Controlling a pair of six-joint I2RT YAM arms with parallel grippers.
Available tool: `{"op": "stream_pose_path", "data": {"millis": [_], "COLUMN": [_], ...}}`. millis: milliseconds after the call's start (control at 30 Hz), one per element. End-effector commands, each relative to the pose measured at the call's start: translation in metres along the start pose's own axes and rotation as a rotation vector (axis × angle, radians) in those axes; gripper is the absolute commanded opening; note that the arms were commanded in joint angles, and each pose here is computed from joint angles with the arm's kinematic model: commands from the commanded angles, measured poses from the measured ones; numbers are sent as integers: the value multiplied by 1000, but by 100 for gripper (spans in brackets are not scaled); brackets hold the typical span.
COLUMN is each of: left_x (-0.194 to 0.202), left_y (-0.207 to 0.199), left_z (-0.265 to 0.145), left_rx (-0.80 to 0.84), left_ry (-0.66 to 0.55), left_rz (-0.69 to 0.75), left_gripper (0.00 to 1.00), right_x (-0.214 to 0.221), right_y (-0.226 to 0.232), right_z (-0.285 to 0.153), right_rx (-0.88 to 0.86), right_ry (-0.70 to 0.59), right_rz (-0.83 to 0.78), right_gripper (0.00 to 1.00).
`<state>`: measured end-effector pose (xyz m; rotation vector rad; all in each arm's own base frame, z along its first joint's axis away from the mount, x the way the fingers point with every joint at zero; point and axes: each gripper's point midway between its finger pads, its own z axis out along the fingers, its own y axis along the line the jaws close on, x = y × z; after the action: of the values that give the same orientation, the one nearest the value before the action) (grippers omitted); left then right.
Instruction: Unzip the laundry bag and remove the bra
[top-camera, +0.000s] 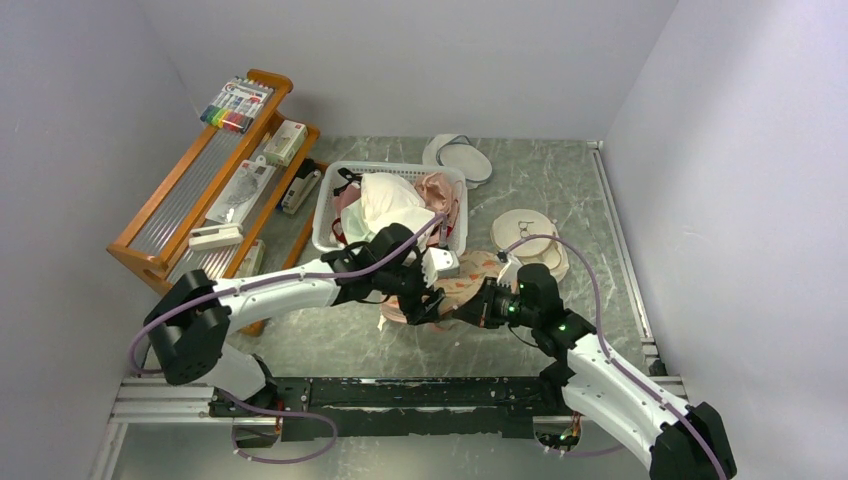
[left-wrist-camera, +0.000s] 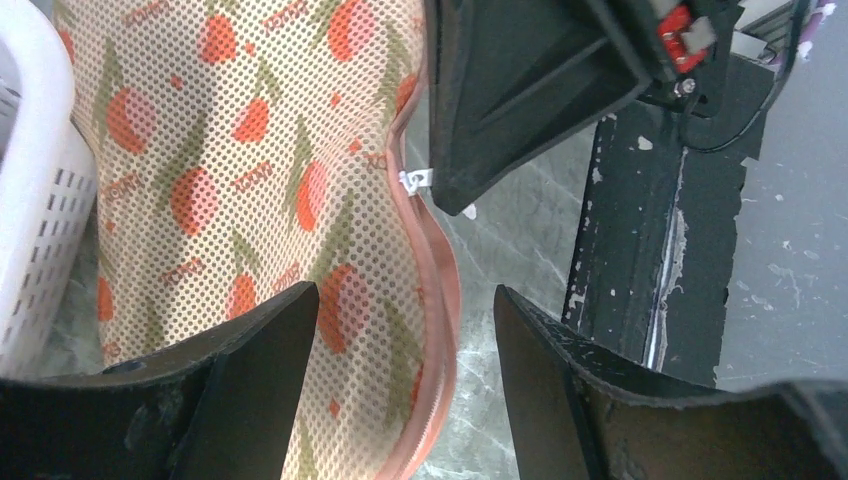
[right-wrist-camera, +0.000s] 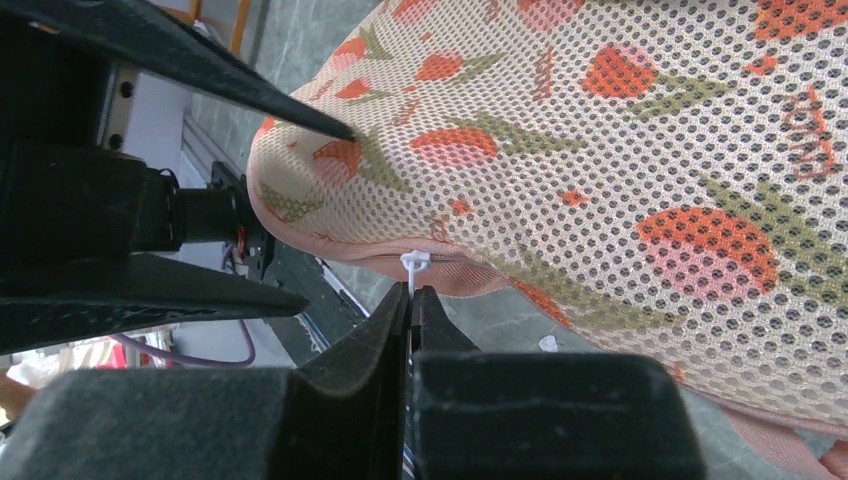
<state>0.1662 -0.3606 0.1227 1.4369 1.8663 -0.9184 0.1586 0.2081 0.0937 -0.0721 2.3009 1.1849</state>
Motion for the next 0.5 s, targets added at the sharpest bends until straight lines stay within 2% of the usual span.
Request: {"op": "stream_pose_path", "data": {"millis": [0,233,467], "left_x": [-15,4,10], "left_y": [6,24,21], "left_z": [5,15,20], "left_rx": [-16,-92,-65], "left_ry": [-21,80,112], "left_rz": [-40,-77,-90], "left_gripper": [75,62,43], "right_x": [-4,-3,-3], "right_y": [14,14,12], "right_z": [-2,0,1], "right_rx": [-48,-53,-42], "right_ry": [-4,2,10], "right_rz": [-25,-28,-28], "right_gripper": [0,0,0]}}
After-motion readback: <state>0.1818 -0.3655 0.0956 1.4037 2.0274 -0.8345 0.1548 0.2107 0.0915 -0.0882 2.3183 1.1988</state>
